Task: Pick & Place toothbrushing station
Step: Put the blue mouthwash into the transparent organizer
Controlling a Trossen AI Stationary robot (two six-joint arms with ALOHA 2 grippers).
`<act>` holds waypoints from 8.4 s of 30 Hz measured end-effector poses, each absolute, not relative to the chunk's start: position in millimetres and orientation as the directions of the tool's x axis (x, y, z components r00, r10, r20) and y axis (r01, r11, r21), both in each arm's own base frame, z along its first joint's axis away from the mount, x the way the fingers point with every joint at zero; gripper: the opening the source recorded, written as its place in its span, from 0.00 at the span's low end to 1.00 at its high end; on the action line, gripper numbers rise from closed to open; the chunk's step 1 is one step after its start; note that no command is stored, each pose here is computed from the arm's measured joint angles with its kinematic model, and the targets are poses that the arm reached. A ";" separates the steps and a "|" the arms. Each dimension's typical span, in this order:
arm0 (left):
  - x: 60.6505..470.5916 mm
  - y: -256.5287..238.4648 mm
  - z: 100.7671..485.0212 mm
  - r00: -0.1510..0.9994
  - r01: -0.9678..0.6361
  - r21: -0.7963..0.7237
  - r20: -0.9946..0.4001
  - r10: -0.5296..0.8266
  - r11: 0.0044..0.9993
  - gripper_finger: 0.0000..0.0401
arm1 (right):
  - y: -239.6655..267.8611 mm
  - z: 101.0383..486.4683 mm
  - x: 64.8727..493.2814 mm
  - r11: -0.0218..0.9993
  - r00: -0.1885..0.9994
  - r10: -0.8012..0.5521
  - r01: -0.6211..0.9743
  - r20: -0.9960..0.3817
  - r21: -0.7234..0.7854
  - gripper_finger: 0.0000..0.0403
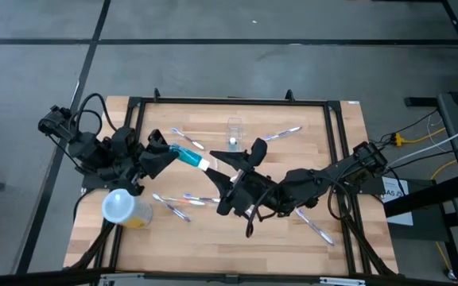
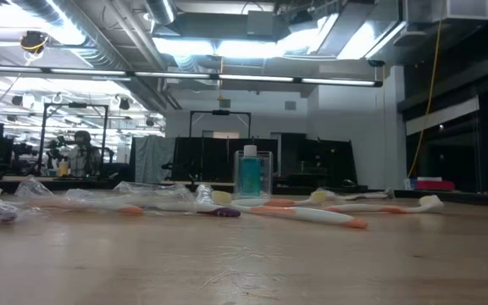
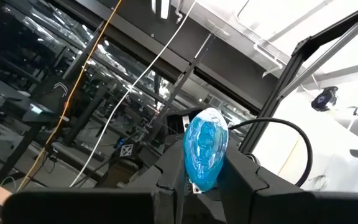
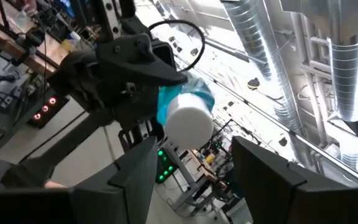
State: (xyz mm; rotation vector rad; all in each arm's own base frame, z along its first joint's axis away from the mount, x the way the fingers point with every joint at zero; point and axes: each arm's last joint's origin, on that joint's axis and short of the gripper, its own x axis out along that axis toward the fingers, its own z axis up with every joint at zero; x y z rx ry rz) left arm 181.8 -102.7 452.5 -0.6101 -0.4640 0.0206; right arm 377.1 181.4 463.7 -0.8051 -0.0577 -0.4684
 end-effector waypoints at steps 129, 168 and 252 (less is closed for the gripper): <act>180.7 -98.4 455.7 0.882 0.113 -0.549 0.439 0.170 0.828 0.16 | 219.3 490.9 343.7 0.782 0.897 -0.275 0.418 0.347 -0.461 0.35; 180.9 -98.6 455.1 0.886 0.102 -0.531 0.434 0.166 0.841 0.16 | 231.4 497.4 327.6 0.799 0.872 -0.326 0.461 0.366 -0.386 0.35; 177.4 -96.7 458.4 0.875 0.130 -0.525 0.460 0.151 0.841 0.16 | 188.8 485.7 364.1 0.919 0.882 -0.363 0.392 0.301 -0.039 0.57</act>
